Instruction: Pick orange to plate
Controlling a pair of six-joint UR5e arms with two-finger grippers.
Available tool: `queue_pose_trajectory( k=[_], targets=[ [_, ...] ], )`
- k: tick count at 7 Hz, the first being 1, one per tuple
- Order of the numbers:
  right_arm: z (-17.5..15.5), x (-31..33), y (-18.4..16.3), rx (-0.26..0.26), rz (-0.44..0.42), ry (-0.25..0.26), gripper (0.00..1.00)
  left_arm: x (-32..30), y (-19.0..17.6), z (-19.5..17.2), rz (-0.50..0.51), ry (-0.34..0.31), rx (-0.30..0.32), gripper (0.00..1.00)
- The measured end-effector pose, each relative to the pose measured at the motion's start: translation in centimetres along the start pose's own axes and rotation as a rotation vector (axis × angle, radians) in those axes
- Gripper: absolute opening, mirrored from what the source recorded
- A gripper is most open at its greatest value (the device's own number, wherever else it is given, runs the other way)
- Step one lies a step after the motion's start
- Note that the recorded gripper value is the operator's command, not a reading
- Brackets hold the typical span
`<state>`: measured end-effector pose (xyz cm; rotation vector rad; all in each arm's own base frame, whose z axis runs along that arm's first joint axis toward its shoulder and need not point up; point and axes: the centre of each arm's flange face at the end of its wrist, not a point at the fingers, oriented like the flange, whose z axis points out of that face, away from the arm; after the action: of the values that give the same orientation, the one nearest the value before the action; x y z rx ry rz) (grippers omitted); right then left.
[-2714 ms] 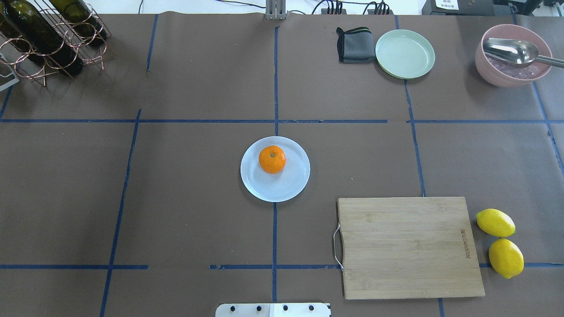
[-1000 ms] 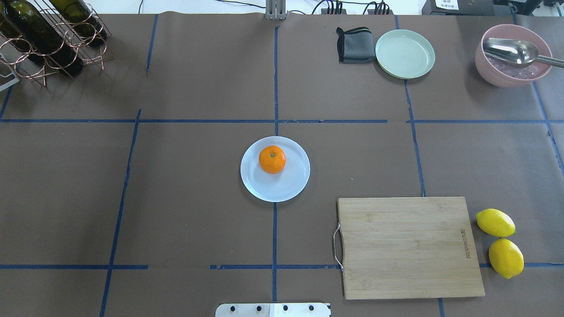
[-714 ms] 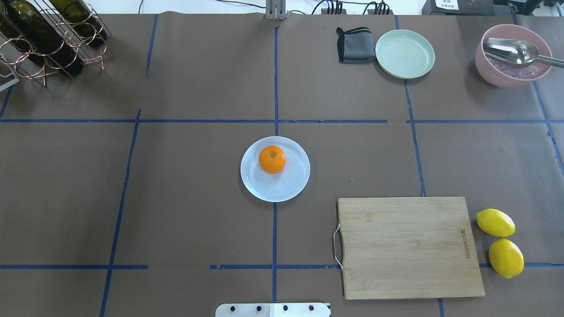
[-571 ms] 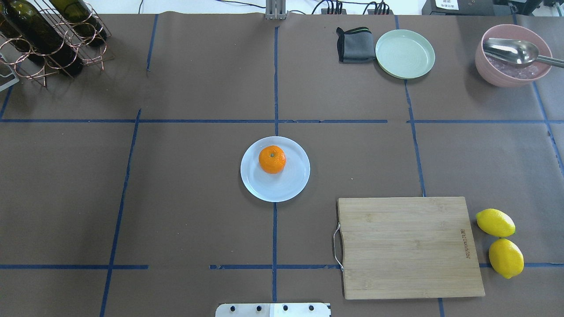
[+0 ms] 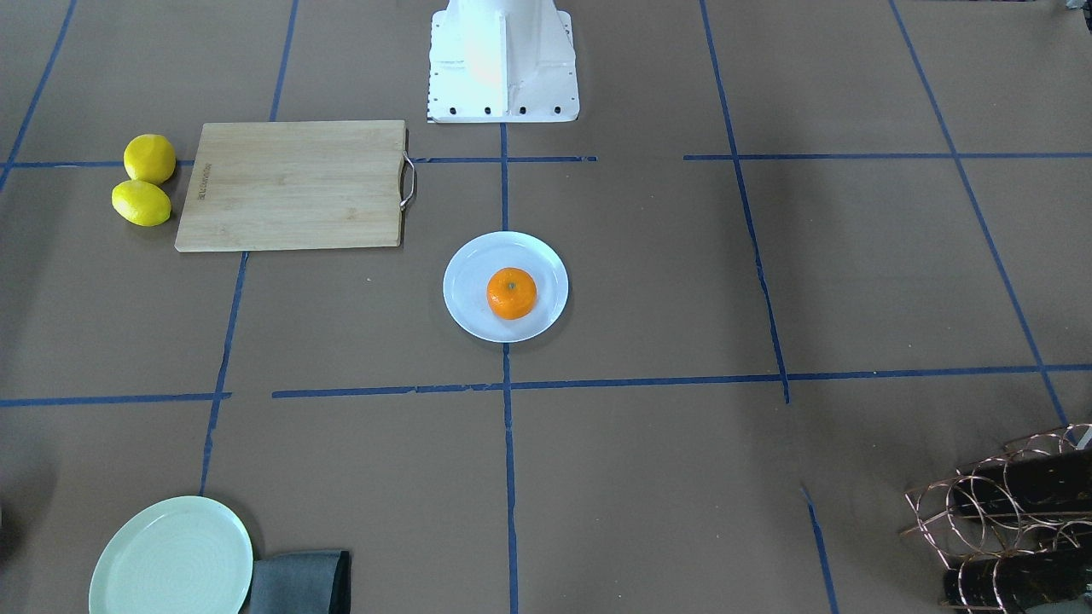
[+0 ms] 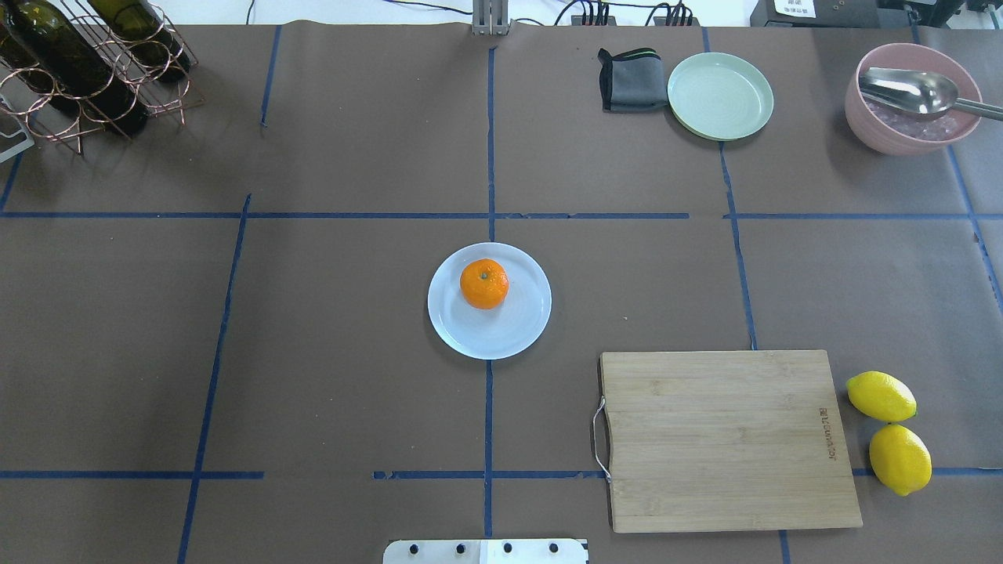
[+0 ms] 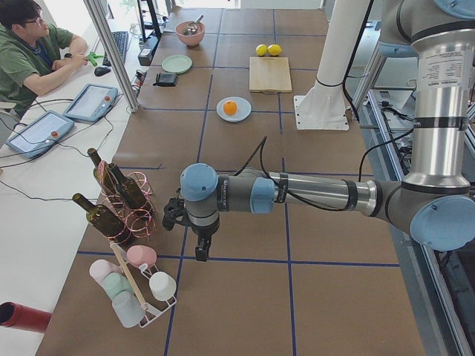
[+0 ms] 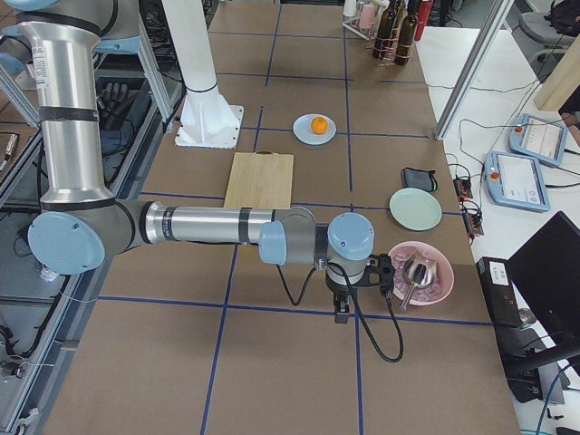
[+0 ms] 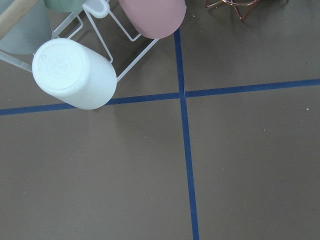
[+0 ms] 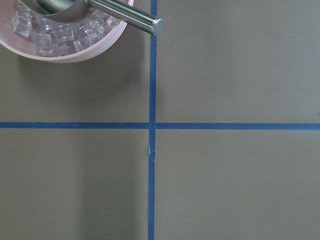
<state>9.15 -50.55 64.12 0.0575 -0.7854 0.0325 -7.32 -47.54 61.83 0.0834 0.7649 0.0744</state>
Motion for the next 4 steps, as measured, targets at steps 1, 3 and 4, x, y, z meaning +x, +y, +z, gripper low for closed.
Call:
queue_pose_trajectory(
  k=[1,3,4],
  targets=[
    [-0.04,-0.04,-0.01,0.001,-0.001,0.0,1.0,0.02,-0.02,-0.02,0.001,0.0,0.0,1.0],
    [-0.12,-0.12,-0.02,0.002,-0.002,0.0,1.0,0.06,-0.04,-0.07,0.001,0.0,0.002,1.0],
    [-0.12,-0.12,-0.03,0.002,-0.002,0.0,1.0,0.08,-0.04,-0.08,0.001,0.0,0.002,1.0]
  ],
)
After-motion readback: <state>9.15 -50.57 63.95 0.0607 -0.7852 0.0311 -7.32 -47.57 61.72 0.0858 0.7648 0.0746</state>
